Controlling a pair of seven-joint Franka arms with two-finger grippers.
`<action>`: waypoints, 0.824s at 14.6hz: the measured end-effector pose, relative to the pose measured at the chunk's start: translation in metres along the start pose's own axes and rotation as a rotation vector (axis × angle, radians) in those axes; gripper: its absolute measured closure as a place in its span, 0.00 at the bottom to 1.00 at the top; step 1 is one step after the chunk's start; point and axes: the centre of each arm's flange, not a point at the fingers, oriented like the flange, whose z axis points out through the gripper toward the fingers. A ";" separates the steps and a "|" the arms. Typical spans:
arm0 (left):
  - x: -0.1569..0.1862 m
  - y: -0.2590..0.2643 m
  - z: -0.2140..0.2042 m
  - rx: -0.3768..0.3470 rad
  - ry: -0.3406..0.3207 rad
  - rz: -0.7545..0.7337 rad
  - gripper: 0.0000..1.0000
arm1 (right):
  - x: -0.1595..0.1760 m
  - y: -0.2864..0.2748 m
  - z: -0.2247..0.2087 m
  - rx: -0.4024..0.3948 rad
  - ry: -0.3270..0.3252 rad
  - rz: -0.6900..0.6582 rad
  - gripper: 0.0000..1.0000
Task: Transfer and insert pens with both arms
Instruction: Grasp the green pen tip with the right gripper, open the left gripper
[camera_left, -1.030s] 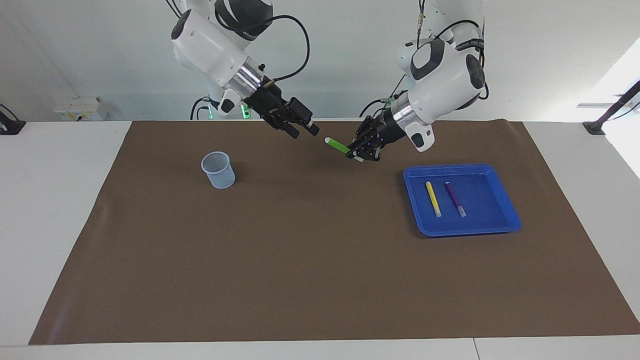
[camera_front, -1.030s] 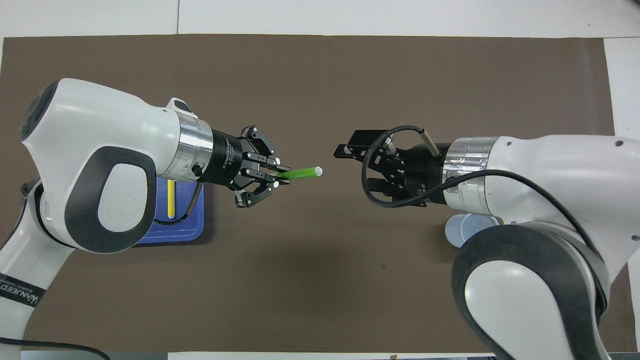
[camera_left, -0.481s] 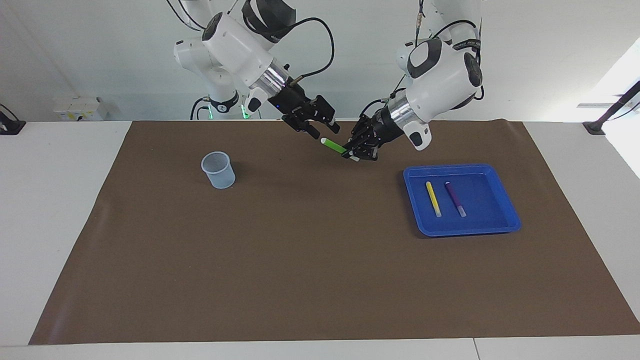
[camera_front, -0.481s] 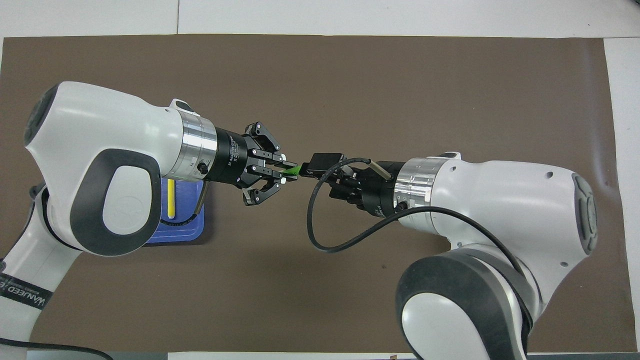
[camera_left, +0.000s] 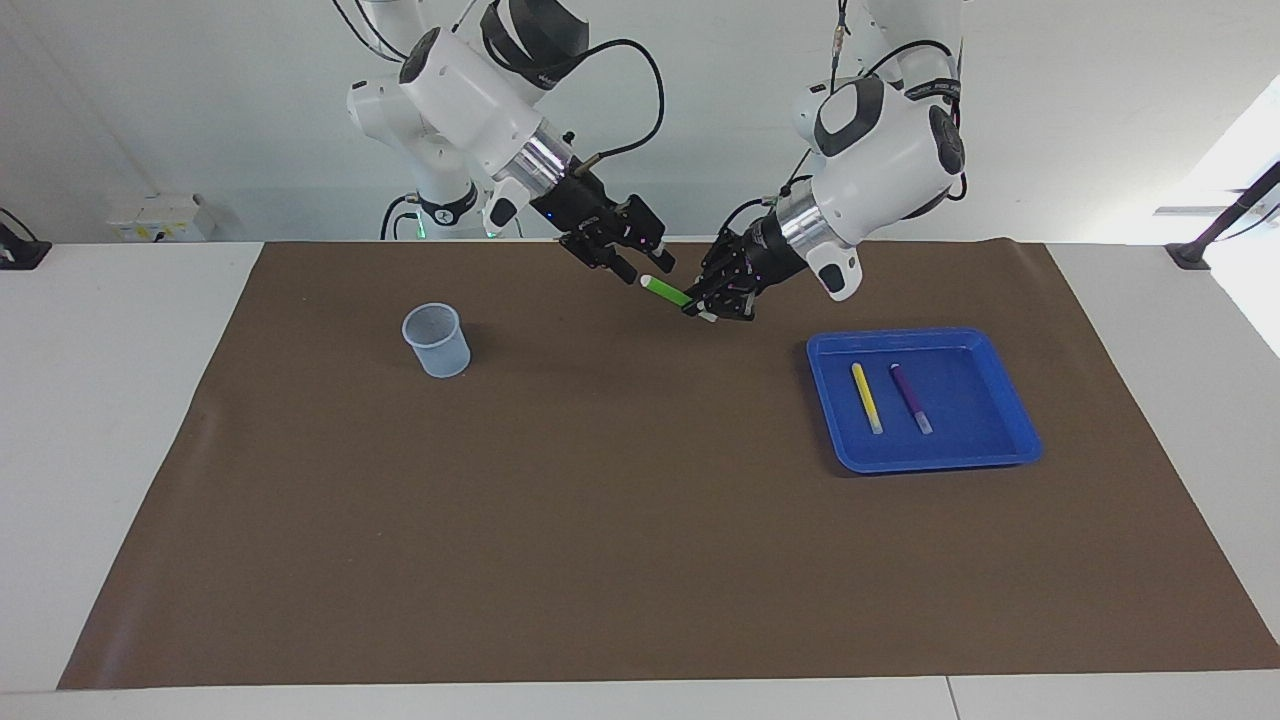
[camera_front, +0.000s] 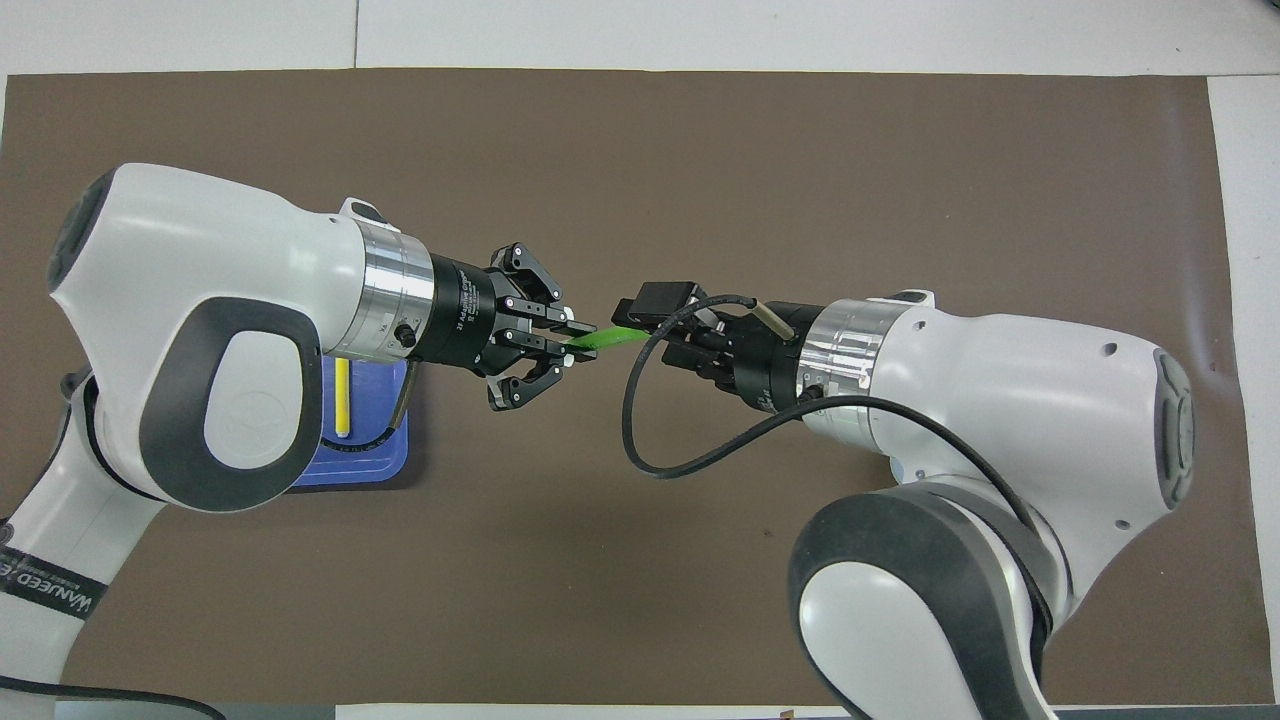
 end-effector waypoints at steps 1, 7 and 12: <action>0.000 0.000 0.000 -0.001 -0.002 -0.001 0.83 | 0.001 0.001 0.003 -0.002 -0.001 0.002 0.34; -0.001 0.002 -0.002 -0.019 -0.011 -0.008 0.83 | -0.005 -0.001 0.009 -0.006 -0.013 -0.006 0.43; -0.001 0.002 -0.002 -0.022 -0.011 -0.010 0.83 | -0.005 -0.001 0.008 -0.002 -0.008 -0.006 0.44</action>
